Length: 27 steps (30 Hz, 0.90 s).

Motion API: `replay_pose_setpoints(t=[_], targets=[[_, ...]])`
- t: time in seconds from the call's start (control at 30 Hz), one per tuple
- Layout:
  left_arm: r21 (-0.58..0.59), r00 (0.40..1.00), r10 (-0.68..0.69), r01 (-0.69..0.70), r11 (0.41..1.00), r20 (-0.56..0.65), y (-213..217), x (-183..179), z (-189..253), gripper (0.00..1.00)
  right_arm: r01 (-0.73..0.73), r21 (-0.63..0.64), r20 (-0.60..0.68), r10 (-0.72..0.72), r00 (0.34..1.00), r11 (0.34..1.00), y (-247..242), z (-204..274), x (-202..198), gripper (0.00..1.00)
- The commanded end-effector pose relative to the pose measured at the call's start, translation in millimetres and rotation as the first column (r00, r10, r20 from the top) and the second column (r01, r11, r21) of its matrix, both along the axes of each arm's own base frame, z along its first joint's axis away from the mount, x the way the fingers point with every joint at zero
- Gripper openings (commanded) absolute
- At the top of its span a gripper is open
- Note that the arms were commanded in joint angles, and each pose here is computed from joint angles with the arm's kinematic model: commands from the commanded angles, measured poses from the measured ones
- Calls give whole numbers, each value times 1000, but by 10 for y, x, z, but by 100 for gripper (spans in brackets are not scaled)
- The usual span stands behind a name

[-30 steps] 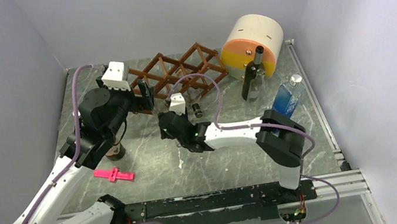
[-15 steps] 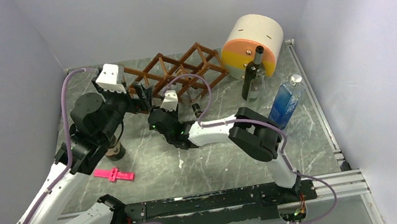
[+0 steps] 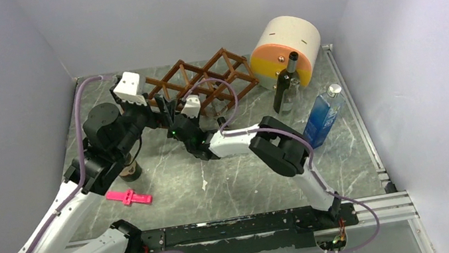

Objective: Put the wine bottle on the wine rack

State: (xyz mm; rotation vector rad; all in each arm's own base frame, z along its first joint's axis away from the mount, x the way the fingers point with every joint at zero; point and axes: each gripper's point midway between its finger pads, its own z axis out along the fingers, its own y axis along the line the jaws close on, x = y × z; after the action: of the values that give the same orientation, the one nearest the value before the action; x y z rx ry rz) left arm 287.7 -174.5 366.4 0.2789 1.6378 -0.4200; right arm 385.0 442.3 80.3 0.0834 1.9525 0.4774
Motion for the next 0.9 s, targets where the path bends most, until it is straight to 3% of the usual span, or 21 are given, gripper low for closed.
replay_pose_setpoints(t=[0.0,0.13,0.47,0.63,0.87], targets=[[-4,999,-26,26,1000,21,-41,22,25,89,34,70,60,-38,998,997,54,225,225,12],[-12,1000,-19,19,1000,14,-32,38,19,91,39,61,47,-41,998,997,40,173,257,35],[-9,1000,1,-1,1000,-10,-12,94,-40,97,24,52,13,-25,1000,998,32,127,208,75],[-2,1000,17,-17,1000,-16,12,108,-57,99,15,54,21,-16,1000,998,-65,256,140,86],[3,1000,1,-1,1000,-21,-20,111,-86,99,-60,73,4,60,998,996,-131,490,-64,90]])
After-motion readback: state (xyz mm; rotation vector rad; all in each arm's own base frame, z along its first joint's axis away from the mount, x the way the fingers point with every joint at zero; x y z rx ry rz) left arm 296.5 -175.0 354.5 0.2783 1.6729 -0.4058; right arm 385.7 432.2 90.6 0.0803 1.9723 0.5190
